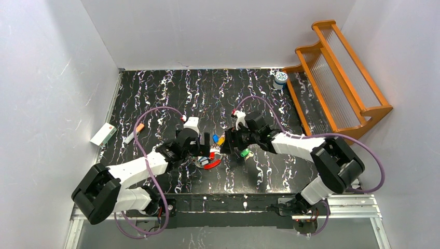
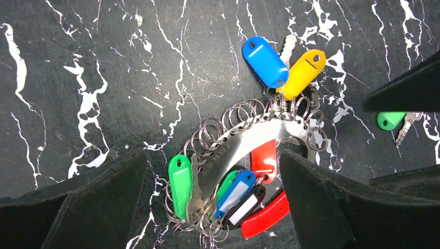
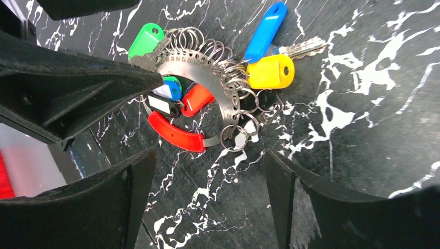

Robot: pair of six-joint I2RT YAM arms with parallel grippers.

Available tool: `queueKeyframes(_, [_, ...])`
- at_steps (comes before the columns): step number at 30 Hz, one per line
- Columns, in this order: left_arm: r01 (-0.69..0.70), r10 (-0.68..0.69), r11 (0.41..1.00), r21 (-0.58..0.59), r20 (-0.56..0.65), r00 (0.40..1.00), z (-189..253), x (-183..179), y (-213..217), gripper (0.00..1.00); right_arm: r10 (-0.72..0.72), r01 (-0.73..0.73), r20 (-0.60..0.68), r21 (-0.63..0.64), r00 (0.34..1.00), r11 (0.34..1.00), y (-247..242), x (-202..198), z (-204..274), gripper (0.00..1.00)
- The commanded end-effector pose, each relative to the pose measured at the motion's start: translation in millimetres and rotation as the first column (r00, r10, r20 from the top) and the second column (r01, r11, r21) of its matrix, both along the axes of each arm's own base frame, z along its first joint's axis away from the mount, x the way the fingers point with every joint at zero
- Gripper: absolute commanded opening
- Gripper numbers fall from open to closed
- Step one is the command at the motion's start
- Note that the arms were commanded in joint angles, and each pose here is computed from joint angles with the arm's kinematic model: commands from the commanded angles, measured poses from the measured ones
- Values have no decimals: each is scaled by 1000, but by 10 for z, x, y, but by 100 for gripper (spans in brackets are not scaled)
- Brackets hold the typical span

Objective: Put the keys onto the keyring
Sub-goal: Place the keyring at the center of the board, then adjust the keyring at the center of the board.

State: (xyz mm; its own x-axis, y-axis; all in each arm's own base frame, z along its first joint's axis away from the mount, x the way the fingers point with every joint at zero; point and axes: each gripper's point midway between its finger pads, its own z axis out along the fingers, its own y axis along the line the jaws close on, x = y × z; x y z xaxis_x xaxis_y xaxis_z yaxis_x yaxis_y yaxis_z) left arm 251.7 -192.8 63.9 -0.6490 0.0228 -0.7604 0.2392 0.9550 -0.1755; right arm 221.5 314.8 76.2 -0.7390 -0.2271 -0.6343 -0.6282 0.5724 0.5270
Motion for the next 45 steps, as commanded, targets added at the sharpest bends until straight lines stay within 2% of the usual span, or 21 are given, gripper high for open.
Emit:
queueKeyframes(1, [-9,3,996,-94,-70,998,-1,-6,-51,94,53,-49,-82,49,995,998,146,-55,39,82])
queueKeyframes(4, [-13,-10,984,-178,-129,992,-86,-54,-51,89,58,-54,-120,42,991,998,166,-65,-43,78])
queueKeyframes(8, [-17,-33,972,-236,-209,977,-214,-137,-49,81,54,-49,-148,41,988,998,188,-41,-129,72])
queueKeyframes(12, [-9,-63,965,-263,-262,963,-326,-242,-91,73,47,-41,-174,36,984,998,230,24,-210,57])
queueKeyframes(16, [-19,-66,964,-266,-306,950,-423,-339,-80,64,39,-36,-192,18,981,999,263,117,-321,35])
queueKeyframes(19, [-24,-66,964,-263,-328,942,-457,-400,-59,58,35,-33,-193,11,981,999,300,184,-380,26])
queueKeyframes(25, [-32,-84,949,-312,-352,932,-445,-518,-88,40,36,-36,-175,2,984,999,377,321,-383,24])
queueKeyframes(28, [-35,-86,946,-322,-355,931,-434,-554,-80,37,23,-26,-149,-21,989,999,359,373,-364,27])
queueKeyframes(30, [-44,-68,950,-310,-341,937,-411,-542,-39,39,13,-18,-126,-39,992,999,328,399,-333,32])
queueKeyframes(37, [-106,49,963,-250,-221,974,-154,-319,159,63,-8,4,-43,-79,999,997,212,464,-160,49])
queueKeyframes(43, [-123,96,961,-247,-119,988,74,-166,233,82,-21,22,5,-101,1000,995,148,507,-67,56])
queueKeyframes(45, [-118,95,957,-264,-97,991,128,-149,225,84,-26,27,8,-109,1000,994,124,502,-68,56])
